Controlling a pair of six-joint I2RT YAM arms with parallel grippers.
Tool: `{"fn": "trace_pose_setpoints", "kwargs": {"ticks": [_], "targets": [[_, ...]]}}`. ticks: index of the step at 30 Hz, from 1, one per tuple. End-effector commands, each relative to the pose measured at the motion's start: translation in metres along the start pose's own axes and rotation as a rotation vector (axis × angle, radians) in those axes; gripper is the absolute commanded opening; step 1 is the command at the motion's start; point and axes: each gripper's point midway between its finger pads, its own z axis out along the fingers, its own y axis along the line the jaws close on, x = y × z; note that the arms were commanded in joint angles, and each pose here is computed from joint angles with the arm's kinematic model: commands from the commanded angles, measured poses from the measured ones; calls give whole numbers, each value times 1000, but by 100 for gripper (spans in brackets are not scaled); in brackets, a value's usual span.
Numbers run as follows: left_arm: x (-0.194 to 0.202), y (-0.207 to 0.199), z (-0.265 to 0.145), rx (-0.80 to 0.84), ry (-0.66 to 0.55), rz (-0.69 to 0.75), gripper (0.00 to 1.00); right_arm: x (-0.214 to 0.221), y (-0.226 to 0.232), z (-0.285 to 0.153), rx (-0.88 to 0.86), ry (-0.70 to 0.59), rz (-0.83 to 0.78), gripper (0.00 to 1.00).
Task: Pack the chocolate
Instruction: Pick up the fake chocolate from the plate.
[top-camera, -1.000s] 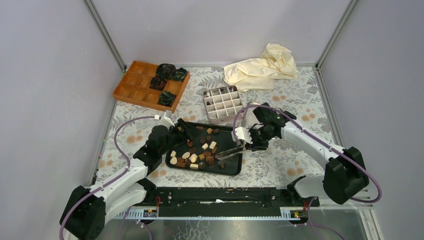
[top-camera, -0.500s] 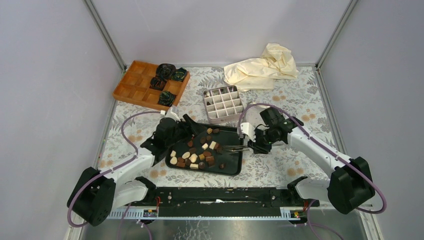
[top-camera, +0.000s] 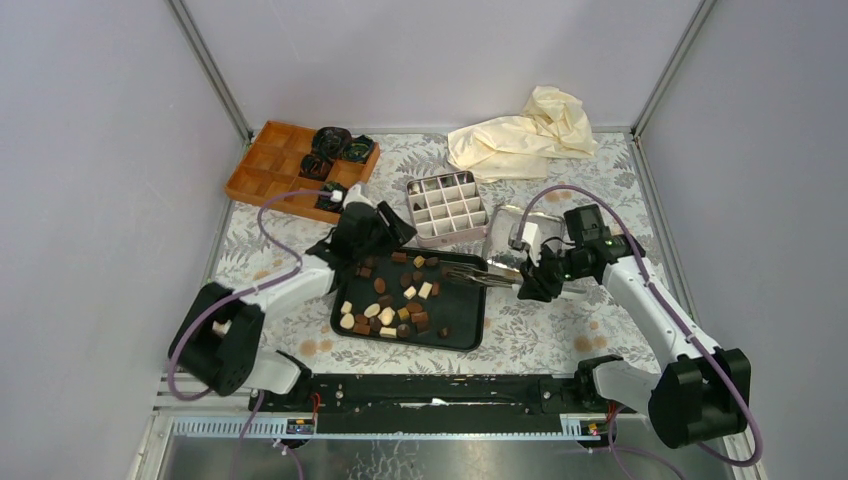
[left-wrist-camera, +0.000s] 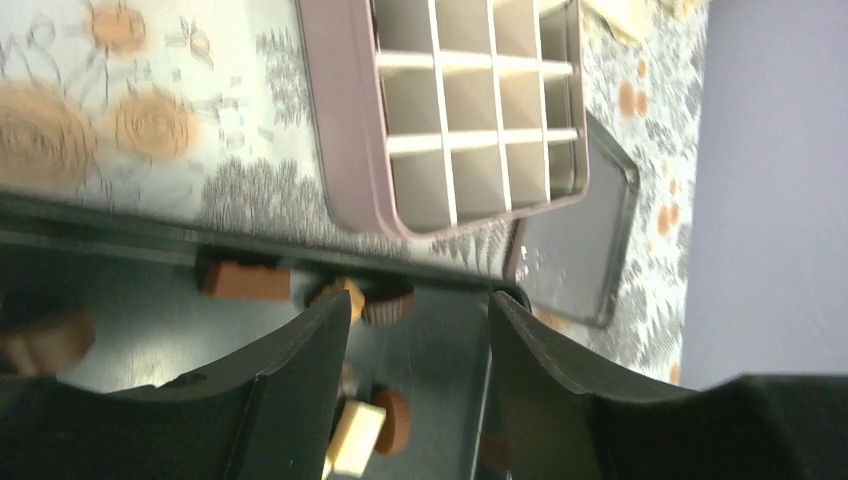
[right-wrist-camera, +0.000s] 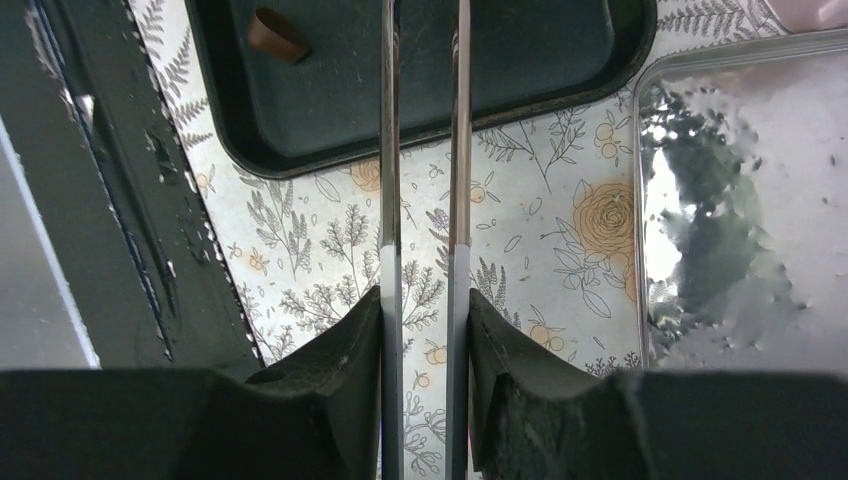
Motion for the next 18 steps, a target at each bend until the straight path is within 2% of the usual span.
{"fn": "trace_pose_setpoints", "kwargs": {"ticks": [1,4,7,9,12,18], "targets": [[-31,10,30,-140,-85,94,60,-21,10,-10,-52,-144,57,0],[-36,12,53,-193,-63,145,56,-21,8,-12,-57,-171,90,0],[-41,14,72,-234,-42,189,48,-19,6,-12,-54,-171,99,0],[-39,23,81,-286,-18,215,47,-18,5,-12,-52,-172,102,0],[-42,28,90,-327,-5,251,45,-18,4,-12,-49,-174,107,0],[-44,35,104,-379,19,295,33,-18,3,-13,-48,-181,113,0]]}}
